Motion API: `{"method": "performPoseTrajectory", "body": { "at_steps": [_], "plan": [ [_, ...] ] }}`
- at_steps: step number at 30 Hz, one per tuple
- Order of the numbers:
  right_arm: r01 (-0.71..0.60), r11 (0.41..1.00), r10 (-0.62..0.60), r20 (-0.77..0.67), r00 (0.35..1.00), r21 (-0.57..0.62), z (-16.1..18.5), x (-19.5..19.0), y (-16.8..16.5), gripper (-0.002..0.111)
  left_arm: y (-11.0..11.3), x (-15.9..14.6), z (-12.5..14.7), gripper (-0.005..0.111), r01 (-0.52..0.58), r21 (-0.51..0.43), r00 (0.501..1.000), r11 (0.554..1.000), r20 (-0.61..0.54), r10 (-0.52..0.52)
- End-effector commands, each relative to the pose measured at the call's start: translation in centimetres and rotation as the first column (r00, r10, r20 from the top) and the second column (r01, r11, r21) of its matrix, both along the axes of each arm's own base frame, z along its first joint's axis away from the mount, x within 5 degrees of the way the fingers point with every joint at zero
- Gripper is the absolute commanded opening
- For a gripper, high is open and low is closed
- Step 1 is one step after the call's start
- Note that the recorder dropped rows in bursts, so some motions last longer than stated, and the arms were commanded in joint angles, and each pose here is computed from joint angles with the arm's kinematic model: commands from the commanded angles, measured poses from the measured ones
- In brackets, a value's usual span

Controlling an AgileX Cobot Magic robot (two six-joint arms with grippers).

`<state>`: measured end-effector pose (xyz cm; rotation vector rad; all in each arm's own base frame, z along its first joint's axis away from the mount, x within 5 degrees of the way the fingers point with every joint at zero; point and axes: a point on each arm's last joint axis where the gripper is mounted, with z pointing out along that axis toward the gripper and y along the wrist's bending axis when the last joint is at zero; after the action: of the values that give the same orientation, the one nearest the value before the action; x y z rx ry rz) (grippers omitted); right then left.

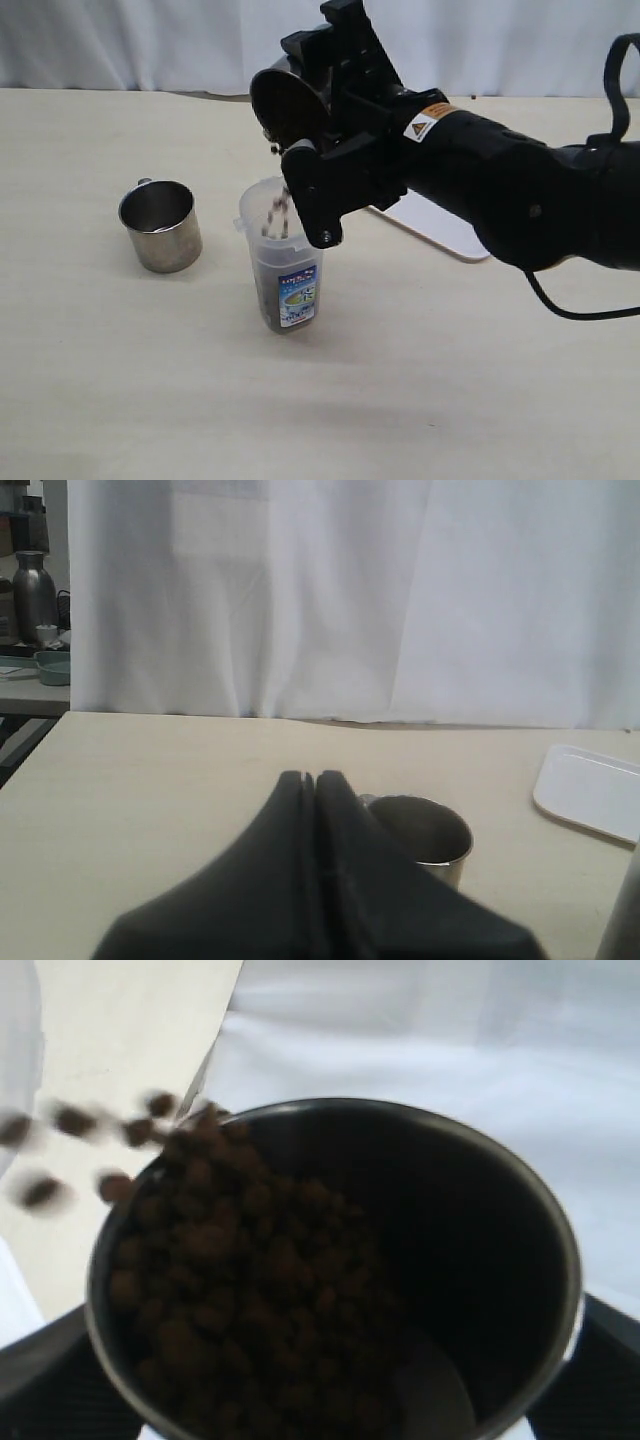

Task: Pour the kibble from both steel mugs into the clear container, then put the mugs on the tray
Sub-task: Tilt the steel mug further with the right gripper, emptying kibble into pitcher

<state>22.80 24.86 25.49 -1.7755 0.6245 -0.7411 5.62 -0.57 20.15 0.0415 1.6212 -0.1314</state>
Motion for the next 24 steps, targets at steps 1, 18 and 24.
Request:
{"method": "performPoseTrajectory", "body": {
  "at_steps": [1, 18, 24],
  "plan": [
    [0.000, 1.000, -0.001, 0.054, 0.999, 0.026, 0.96, 0.06, 0.12, 0.005, -0.02, -0.01, 0.04, 0.000, 0.002, -0.009, 1.000, 1.000, 0.011, -0.002],
    [-0.014, 1.000, 0.012, 0.097, 0.995, 0.021, 1.22, 0.06, 0.20, 0.005, -0.02, -0.01, 0.04, 0.000, 0.002, -0.009, 1.000, 1.000, 0.011, -0.002],
    [-0.018, 1.000, 0.016, 0.103, 0.995, 0.017, 1.25, 0.04, 0.22, 0.005, -0.02, -0.01, 0.04, 0.000, 0.002, -0.009, 1.000, 1.000, 0.011, -0.002]
  ]
}}
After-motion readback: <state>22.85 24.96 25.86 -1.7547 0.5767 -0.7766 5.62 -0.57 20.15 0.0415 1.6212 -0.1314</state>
